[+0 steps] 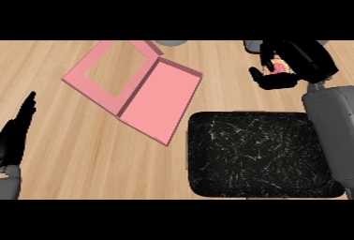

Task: Pick the cupcake from the tray and place it in the cardboard box

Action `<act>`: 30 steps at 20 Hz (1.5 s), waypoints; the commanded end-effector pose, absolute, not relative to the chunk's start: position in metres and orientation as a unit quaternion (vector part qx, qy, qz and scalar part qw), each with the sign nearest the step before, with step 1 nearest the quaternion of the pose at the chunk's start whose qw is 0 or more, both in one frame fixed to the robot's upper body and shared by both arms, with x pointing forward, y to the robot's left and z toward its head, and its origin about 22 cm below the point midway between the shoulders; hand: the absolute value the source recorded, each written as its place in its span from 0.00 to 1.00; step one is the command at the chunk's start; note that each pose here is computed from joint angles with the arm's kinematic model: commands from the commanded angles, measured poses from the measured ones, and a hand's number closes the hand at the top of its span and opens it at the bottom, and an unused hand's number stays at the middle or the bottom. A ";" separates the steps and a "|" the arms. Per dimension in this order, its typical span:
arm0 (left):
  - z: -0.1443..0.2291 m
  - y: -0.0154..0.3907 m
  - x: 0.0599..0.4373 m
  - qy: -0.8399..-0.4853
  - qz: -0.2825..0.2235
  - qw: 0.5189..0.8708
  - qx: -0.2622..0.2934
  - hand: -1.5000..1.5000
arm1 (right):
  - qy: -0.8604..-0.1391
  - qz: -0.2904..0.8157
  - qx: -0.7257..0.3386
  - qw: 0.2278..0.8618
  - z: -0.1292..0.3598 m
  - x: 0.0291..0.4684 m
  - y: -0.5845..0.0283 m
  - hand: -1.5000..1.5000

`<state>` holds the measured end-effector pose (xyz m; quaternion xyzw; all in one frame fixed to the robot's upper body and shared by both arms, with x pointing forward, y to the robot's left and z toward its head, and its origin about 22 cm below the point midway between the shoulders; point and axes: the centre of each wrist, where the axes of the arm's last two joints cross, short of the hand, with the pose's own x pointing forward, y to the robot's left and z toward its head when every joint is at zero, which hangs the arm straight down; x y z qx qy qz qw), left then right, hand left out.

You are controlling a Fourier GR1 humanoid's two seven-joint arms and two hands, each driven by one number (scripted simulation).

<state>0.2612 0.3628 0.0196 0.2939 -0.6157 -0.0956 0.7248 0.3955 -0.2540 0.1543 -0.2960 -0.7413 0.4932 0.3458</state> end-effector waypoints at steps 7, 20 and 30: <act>0.019 0.357 0.264 -0.621 -0.097 0.721 0.293 0.50 | -0.781 0.465 -0.183 0.374 0.202 0.403 -0.163 1.00; 0.020 0.348 0.268 -0.629 -0.107 0.715 0.285 0.50 | -0.761 0.420 -0.136 0.476 0.213 0.430 -0.045 1.00; 0.019 0.333 0.287 -0.636 -0.121 0.711 0.275 0.50 | -0.727 0.449 -0.193 0.483 0.171 0.445 -0.029 1.00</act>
